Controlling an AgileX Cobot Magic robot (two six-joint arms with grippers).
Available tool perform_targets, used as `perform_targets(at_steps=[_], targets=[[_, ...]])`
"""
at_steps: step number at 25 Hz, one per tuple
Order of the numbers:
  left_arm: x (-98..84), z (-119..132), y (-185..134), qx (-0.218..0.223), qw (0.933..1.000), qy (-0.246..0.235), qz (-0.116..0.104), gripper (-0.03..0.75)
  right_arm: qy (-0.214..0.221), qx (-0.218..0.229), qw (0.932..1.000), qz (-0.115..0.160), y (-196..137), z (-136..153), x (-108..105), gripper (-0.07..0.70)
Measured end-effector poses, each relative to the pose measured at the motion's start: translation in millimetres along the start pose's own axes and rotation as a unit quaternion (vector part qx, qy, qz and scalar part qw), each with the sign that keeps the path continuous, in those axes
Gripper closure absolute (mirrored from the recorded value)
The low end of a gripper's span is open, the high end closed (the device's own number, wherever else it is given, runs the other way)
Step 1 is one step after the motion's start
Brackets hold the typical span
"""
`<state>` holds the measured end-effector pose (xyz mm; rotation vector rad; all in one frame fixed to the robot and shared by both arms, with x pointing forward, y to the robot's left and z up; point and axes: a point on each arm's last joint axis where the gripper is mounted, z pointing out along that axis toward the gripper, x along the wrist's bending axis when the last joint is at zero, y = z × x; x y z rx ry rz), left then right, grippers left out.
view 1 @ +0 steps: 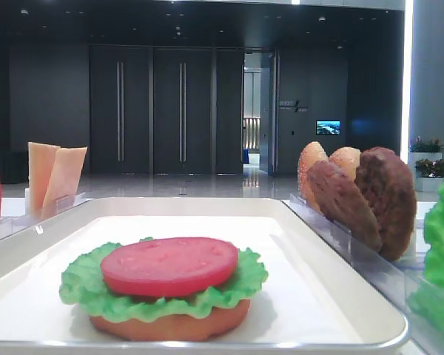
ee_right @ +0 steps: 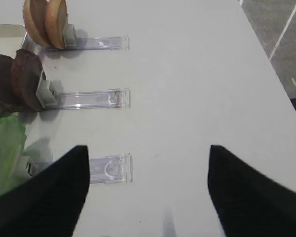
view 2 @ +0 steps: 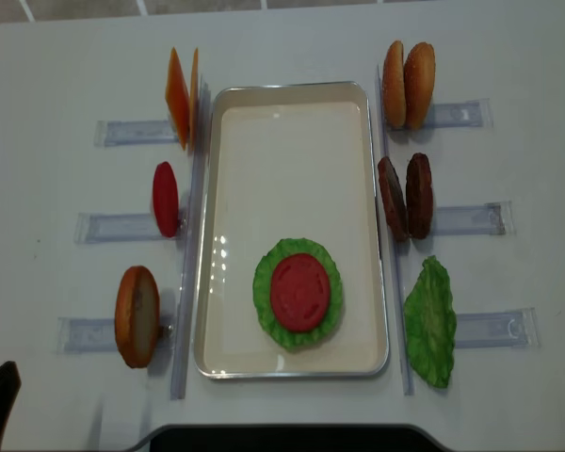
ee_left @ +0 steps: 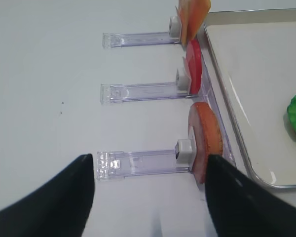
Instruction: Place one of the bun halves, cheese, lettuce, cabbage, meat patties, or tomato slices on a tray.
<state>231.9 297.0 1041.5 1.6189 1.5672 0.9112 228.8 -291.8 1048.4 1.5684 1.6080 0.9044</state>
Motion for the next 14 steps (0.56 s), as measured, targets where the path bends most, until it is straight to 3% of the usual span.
perform_targets(at_steps=[14], targets=[[0.1,0.0,0.0,0.0,1.0,0.001,0.0,0.181,0.0,0.0,1.0,0.0,0.0,0.0,0.0,0.149]])
